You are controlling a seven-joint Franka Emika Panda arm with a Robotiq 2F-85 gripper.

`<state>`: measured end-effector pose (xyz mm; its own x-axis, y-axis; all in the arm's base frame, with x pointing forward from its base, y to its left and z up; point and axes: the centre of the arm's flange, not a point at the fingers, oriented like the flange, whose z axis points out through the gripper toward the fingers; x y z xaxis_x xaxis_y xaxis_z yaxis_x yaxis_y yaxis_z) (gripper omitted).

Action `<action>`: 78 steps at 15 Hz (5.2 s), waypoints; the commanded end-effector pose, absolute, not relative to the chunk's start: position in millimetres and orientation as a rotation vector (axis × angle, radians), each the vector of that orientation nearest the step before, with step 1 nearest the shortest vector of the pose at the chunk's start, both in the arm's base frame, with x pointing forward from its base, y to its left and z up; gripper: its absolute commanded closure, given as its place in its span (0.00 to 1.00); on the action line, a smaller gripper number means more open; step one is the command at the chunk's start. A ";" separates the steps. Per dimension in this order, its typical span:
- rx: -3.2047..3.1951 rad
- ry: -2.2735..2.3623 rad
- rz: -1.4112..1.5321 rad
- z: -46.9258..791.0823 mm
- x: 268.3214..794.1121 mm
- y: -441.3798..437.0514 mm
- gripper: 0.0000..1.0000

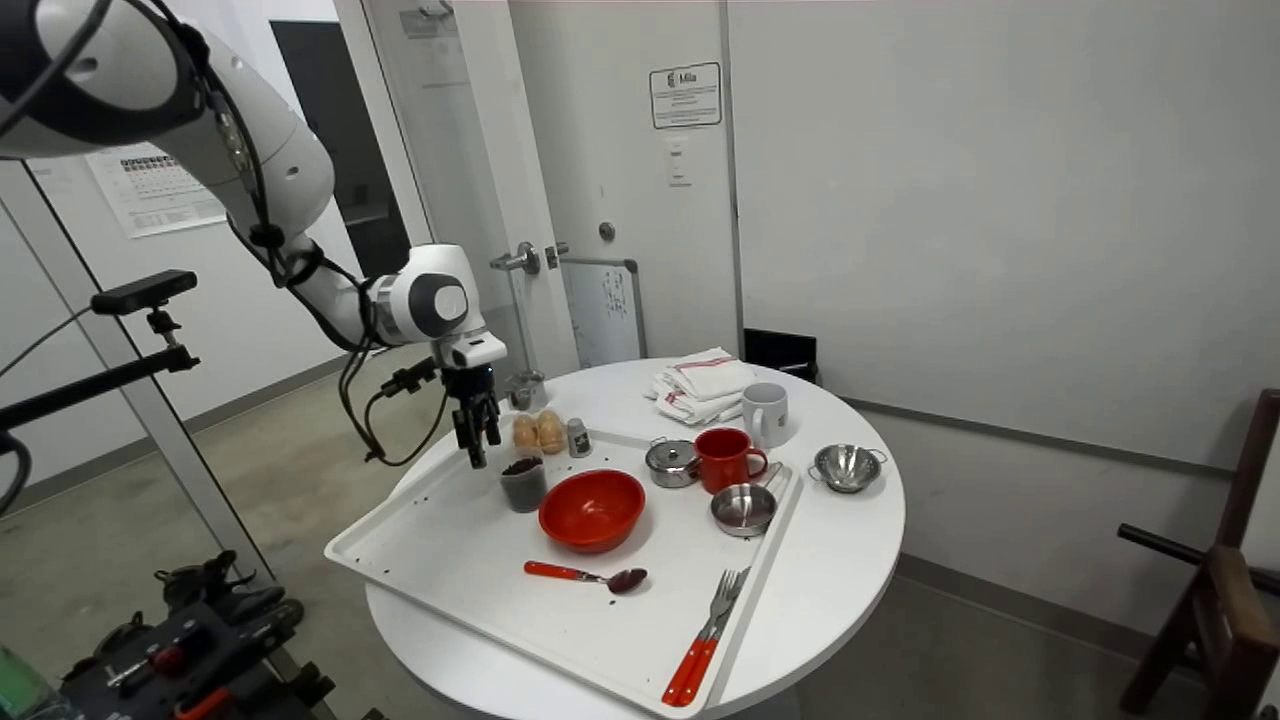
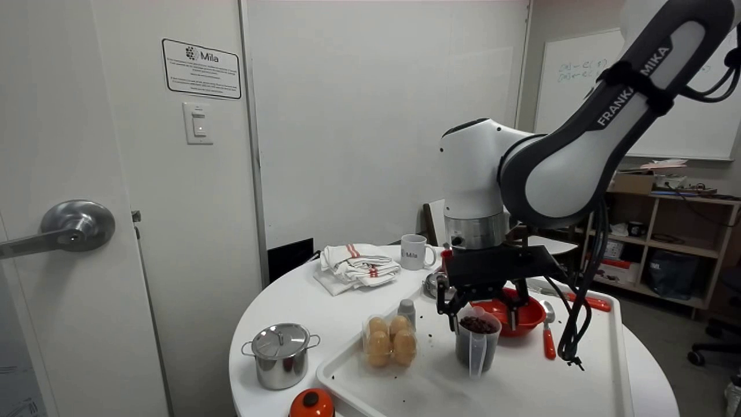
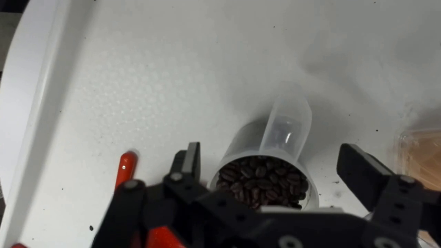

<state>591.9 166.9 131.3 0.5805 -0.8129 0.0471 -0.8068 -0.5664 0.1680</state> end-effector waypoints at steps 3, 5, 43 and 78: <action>2.632 -1.365 -0.031 138.0 585.5 164.3 0.00; 2.606 -1.415 -0.021 135.3 583.8 162.9 0.00; 2.552 -1.584 -0.095 92.1 592.0 174.1 0.77; 2.624 -1.491 -0.098 103.7 583.0 179.7 0.63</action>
<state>587.8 181.0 97.0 0.4986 -0.8667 0.0143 -0.8596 -0.4922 0.1368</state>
